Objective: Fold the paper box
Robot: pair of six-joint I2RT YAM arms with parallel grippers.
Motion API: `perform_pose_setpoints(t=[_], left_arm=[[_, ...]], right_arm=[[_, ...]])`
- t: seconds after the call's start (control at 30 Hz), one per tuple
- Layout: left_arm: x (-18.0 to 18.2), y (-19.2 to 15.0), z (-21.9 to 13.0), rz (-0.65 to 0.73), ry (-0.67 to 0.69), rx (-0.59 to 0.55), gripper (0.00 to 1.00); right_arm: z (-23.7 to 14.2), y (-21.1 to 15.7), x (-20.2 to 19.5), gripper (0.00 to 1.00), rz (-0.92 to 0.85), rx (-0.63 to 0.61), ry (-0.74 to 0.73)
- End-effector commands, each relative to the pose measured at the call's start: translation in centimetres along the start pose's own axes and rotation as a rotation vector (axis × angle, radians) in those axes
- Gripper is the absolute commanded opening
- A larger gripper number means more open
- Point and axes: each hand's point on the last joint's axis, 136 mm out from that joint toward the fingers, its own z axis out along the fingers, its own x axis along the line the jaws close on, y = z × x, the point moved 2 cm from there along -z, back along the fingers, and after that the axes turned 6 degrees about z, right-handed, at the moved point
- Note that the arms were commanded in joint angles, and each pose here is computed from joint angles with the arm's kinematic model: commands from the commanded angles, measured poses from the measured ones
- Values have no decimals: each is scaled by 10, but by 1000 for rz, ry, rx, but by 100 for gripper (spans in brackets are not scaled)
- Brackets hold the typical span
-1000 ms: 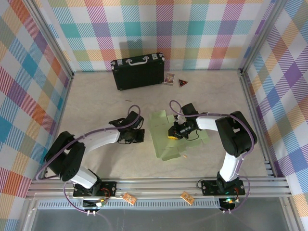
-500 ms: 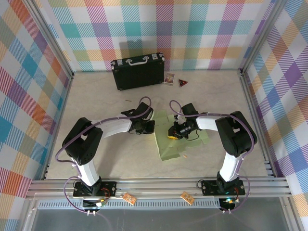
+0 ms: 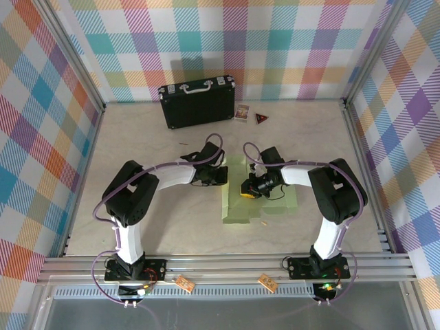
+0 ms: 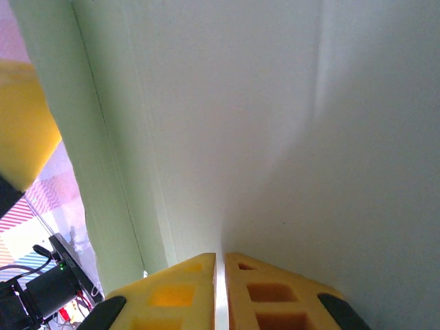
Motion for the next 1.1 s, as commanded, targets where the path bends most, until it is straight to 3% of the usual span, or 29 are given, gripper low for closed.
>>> perform_pose_setpoints(t=[0.0,0.63,1.07], left_arm=[[-6,-20,24,20,-33,77,0],[-10,-72,63,128,124,190,0],[0,-84,59,141,175,189,0]], right_arm=[[14,-8,-38,14,54,19,-140],[15,-8,-39,14,58,16,-141],[-1,-5,-17,14,-9,-55,-62]])
